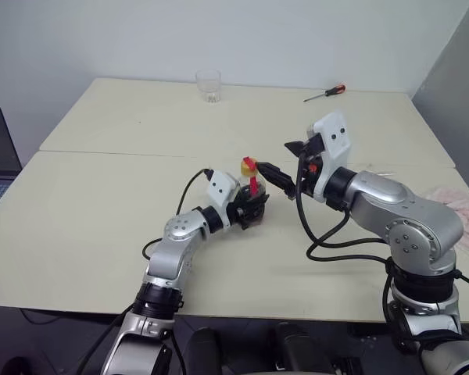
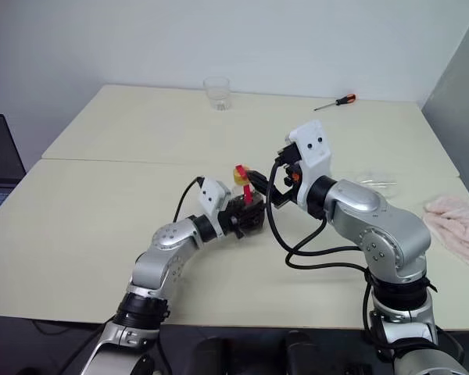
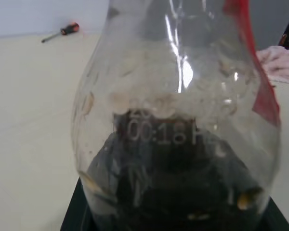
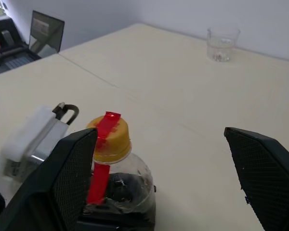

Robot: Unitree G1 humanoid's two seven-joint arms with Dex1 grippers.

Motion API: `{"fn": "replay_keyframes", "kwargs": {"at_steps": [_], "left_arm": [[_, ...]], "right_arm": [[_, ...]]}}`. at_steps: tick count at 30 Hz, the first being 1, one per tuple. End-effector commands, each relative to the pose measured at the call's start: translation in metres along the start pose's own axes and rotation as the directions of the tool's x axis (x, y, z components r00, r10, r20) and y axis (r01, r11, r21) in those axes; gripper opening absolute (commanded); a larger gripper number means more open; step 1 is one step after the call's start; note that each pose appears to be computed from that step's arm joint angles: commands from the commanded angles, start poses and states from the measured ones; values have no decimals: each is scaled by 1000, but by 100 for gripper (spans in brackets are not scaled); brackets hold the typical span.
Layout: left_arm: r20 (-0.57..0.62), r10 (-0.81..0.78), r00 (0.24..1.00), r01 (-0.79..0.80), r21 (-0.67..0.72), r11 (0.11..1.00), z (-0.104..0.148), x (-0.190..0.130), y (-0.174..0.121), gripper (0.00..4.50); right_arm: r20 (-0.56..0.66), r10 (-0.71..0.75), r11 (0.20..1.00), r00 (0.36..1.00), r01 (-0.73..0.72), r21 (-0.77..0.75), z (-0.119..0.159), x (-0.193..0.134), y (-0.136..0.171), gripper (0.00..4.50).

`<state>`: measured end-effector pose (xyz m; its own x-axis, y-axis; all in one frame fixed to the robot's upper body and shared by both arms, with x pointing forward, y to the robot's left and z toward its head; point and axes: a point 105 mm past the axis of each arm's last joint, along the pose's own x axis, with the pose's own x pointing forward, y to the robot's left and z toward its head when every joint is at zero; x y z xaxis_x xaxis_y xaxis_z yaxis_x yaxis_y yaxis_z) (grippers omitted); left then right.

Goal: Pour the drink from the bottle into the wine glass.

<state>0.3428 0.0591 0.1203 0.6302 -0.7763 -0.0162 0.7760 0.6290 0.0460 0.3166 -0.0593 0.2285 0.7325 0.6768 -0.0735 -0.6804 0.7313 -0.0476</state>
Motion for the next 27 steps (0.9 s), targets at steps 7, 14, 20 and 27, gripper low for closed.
{"fn": "replay_keyframes", "kwargs": {"at_steps": [7,14,20,27], "left_arm": [[29,-32,999,26,176,984,25,9,-7,155],[22,-48,999,41,230,972,24,13,-11,154],[46,-40,998,26,263,964,29,12,-9,154],[56,-40,998,24,265,964,32,13,-10,149]], "right_arm": [[43,86,996,995,-86,16,10,-2,21,450],[23,66,998,998,-66,15,9,6,22,450],[20,54,998,998,-55,23,6,6,20,450],[18,63,998,998,-63,29,2,6,21,450]]}}
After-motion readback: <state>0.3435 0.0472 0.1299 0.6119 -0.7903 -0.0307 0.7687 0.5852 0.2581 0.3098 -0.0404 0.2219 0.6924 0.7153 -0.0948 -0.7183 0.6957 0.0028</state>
